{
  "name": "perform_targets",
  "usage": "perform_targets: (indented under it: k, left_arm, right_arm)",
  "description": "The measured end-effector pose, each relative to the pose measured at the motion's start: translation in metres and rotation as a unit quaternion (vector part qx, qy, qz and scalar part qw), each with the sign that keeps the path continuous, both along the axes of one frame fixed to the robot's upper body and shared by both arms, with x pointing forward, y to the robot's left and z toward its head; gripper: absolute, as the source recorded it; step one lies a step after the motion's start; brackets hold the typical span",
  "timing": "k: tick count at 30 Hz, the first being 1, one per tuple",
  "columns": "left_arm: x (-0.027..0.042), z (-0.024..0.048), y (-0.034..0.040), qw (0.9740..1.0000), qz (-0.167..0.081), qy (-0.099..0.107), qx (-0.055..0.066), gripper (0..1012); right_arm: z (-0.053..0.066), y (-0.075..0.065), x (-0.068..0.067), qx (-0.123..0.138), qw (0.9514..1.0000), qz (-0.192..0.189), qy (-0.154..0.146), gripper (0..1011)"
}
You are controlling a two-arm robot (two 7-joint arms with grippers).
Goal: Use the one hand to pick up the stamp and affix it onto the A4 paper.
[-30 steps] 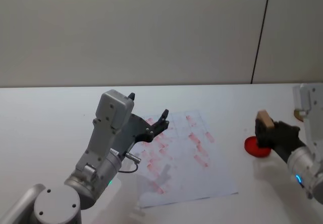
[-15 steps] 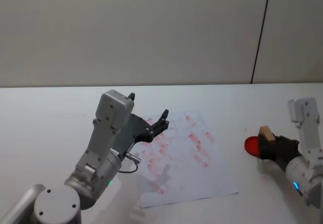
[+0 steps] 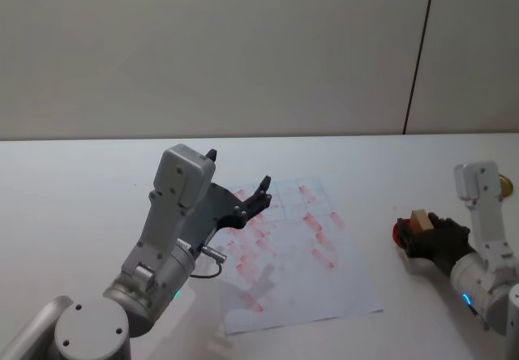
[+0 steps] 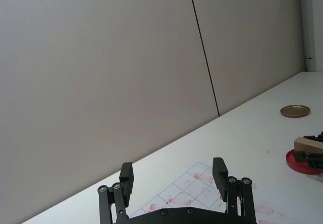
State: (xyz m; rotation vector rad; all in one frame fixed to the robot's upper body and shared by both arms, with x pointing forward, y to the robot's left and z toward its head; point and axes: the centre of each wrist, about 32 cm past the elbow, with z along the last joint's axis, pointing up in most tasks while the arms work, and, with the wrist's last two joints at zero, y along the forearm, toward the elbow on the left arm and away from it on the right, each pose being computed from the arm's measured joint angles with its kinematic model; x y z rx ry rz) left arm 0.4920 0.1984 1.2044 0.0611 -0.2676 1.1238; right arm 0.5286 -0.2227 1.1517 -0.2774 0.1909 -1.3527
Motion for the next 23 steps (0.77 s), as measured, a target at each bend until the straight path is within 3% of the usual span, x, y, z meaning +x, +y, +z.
perform_targets:
  k: [15,23]
  left_arm:
    - [0.0,0.0,0.0,1.0,0.0,0.0,0.0,993]
    - [0.0,0.0,0.0,1.0,0.0,0.0,0.0,993]
  right_arm:
    - [0.01,-0.007,-0.018,0.012,0.997,0.011,-0.076,982]
    - [0.017,-0.02,-0.037,0.014,0.9908,0.014,-0.134,1001]
